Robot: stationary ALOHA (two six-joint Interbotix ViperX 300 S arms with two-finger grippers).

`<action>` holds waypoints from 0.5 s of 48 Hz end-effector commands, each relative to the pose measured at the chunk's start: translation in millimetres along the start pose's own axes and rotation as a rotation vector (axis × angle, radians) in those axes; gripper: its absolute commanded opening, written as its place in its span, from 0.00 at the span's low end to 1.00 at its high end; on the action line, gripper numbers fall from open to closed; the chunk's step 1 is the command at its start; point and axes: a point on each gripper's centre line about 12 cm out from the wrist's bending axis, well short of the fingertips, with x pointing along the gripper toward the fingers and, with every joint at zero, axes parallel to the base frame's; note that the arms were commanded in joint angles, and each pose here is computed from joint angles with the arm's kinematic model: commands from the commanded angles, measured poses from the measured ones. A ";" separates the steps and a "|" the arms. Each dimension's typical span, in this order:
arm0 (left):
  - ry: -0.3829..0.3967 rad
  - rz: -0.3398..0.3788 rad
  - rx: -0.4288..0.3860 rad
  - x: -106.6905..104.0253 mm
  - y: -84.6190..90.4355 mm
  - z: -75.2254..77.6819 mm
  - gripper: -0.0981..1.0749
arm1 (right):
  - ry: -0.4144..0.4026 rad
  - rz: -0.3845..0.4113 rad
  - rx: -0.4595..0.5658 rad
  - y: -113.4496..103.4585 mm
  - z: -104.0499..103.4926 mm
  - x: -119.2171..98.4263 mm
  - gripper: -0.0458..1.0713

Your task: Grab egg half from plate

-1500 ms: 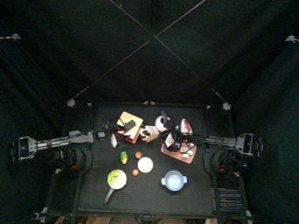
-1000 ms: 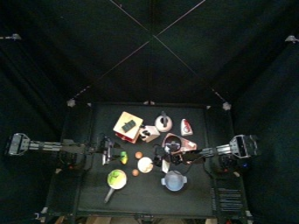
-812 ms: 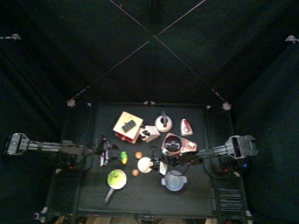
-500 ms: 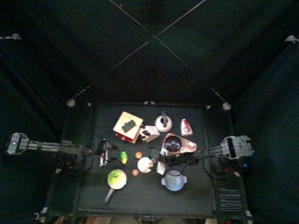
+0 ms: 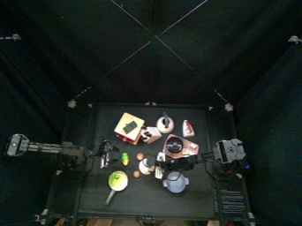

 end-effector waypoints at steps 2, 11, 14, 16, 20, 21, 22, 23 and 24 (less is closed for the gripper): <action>-0.019 -0.006 0.000 0.5 -1.2 6.3 0.82 | -0.038 0.003 0.006 0.6 13.8 -7.5 0.93; -0.021 -0.006 0.000 0.3 -1.2 6.6 0.82 | -0.028 -0.008 0.009 -2.3 13.0 -3.5 0.92; -0.019 -0.006 0.000 0.5 -1.2 6.3 0.82 | -0.025 -0.010 0.011 -2.6 12.7 -1.6 0.91; -0.018 -0.005 -0.003 0.5 -1.1 5.7 0.82 | -0.025 -0.010 0.011 -2.3 13.3 -0.4 0.90; -0.018 -0.005 0.000 0.5 -1.2 5.7 0.82 | -0.019 -0.011 0.007 -2.3 11.9 2.0 0.87; -0.019 -0.006 0.000 0.2 -1.2 6.0 0.82 | -0.017 -0.011 0.007 -2.3 11.5 2.5 0.87; -0.018 -0.005 0.000 0.5 -1.2 5.7 0.82 | -0.018 -0.012 0.007 -2.3 11.5 2.5 0.86; -0.018 -0.005 -0.003 0.5 -1.1 5.7 0.82 | -0.018 -0.012 0.005 -2.3 11.6 2.5 0.85; -0.018 -0.005 0.000 0.5 -1.2 5.7 0.82 | -0.018 -0.012 0.004 -2.3 11.6 2.5 0.84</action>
